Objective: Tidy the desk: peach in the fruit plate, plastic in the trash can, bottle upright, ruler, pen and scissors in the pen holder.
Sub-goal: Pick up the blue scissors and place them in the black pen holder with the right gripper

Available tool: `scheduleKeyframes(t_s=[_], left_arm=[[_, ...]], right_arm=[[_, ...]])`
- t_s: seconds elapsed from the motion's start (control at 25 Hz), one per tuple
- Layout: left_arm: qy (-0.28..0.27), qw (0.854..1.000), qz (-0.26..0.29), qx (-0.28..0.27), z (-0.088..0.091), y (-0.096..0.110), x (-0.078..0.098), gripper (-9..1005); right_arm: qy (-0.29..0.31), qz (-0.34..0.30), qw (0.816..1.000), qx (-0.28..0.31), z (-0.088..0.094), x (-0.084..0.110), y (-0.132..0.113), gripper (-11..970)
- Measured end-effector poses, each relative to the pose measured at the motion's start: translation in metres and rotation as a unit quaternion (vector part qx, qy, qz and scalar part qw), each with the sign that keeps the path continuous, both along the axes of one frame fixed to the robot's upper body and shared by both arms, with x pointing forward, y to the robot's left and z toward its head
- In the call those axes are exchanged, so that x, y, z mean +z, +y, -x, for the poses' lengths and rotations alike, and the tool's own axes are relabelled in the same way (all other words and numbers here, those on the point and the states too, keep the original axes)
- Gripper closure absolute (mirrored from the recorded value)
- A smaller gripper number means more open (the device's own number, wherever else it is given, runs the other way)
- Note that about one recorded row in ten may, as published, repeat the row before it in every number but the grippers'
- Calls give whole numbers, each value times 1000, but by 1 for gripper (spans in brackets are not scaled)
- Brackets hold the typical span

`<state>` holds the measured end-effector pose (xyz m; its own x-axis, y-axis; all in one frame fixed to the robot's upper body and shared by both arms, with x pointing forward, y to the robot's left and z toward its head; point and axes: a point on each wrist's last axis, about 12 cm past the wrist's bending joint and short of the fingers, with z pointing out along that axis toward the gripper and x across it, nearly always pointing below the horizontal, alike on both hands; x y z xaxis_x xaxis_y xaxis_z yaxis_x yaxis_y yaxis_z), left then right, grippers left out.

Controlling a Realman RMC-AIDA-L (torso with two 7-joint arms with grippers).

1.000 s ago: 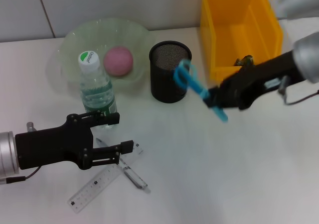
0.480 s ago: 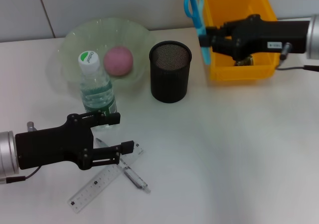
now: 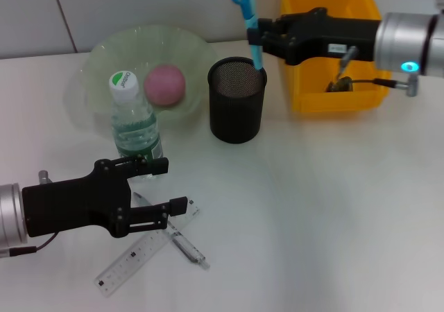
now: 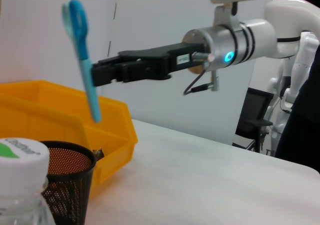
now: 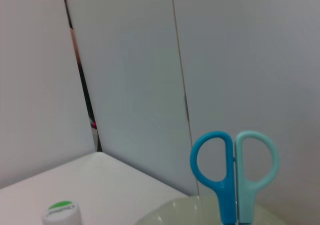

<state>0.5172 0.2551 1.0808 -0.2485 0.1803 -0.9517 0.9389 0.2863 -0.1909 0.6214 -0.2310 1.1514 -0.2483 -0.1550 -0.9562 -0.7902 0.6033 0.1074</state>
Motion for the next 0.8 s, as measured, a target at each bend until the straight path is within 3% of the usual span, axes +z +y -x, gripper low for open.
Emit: scheduleKeyframes(t_s=[0.44, 0.8], left_arm=[[1, 1000, 3, -4, 1, -1, 0, 209], [5, 1000, 5, -5, 1, -2, 1, 210]], right_arm=[[19, 41, 999, -16, -12, -32, 27, 710], [19, 41, 999, -22, -11, -40, 30, 703]])
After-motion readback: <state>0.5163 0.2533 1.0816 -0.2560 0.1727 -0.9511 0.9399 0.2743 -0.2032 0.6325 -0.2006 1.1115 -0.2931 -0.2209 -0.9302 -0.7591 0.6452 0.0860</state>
